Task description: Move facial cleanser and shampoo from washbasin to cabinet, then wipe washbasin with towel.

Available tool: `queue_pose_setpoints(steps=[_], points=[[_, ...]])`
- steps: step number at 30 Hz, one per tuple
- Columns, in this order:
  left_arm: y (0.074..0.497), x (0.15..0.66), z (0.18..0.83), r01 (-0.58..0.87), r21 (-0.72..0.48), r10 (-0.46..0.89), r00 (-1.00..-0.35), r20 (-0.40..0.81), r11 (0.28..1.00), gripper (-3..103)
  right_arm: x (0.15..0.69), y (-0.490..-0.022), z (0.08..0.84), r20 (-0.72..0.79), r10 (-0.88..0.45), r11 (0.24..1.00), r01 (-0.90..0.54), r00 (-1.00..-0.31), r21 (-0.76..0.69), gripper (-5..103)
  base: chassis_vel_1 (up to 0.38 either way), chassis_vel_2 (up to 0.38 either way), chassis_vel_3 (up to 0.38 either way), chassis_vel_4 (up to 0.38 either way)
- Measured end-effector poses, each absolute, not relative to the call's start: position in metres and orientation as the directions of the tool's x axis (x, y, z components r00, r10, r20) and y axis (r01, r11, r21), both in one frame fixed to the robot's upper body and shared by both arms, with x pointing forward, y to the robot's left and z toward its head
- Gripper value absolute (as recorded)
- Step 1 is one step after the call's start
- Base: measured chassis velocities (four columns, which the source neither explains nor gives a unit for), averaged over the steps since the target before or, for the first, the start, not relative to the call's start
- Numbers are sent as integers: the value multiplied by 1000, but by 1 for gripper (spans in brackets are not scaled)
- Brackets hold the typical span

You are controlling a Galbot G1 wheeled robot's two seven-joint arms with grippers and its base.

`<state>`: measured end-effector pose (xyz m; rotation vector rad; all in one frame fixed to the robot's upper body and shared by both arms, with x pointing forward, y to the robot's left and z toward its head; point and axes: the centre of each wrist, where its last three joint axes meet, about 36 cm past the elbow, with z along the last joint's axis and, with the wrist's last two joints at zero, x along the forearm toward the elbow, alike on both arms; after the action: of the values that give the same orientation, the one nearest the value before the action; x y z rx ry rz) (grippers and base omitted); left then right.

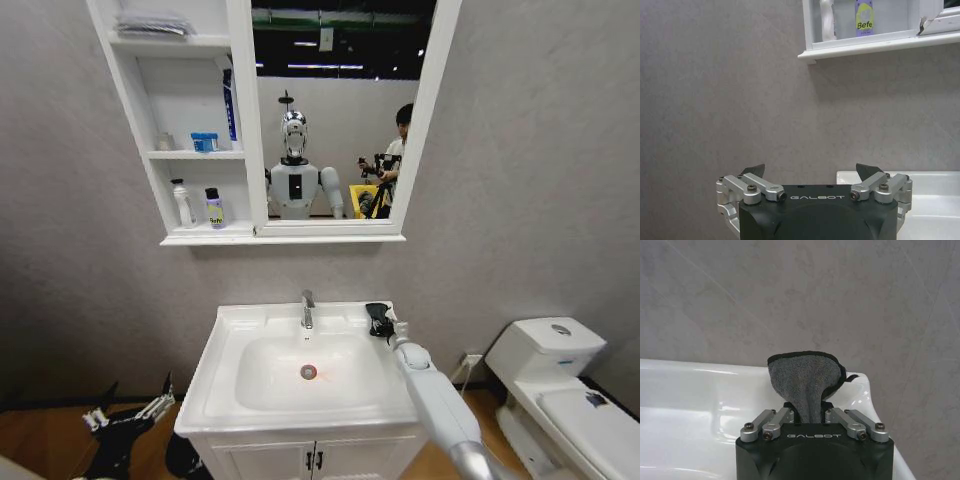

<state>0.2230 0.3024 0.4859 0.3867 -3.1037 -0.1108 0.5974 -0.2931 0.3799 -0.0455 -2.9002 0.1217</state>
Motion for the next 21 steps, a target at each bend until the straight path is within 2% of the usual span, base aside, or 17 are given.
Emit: queue_pose_setpoints(steps=[3,5,6,8,10,17,21], points=[[302,223,486,-245,72,-245,-969,3,967,100,561,-257,396,269,32,999,22,-963,-40,9,0,0,0,0],[302,223,486,-245,72,-245,-969,3,967,100,550,-246,394,308,29,999,21,-951,-29,9,0,0,0,0],[302,223,486,-245,72,-245,-969,3,967,100,540,-234,392,349,23,1000,18,-937,-17,5,0,0,0,0],[302,223,486,-245,72,-245,-969,3,967,100,535,-227,390,378,16,1000,15,-926,-6,5,0,0,0,0],[302,223,486,-245,72,-245,-969,3,967,100,530,-214,384,463,-16,1000,-9,-886,17,5,0,0,0,0],[302,223,486,-245,72,-245,-969,3,967,100,535,-199,372,565,-57,998,-48,-823,31,5,0,0,0,0],[302,223,486,-245,72,-245,-969,3,967,100,543,-198,363,585,-44,999,-41,-810,18,5,0,0,0,0]])
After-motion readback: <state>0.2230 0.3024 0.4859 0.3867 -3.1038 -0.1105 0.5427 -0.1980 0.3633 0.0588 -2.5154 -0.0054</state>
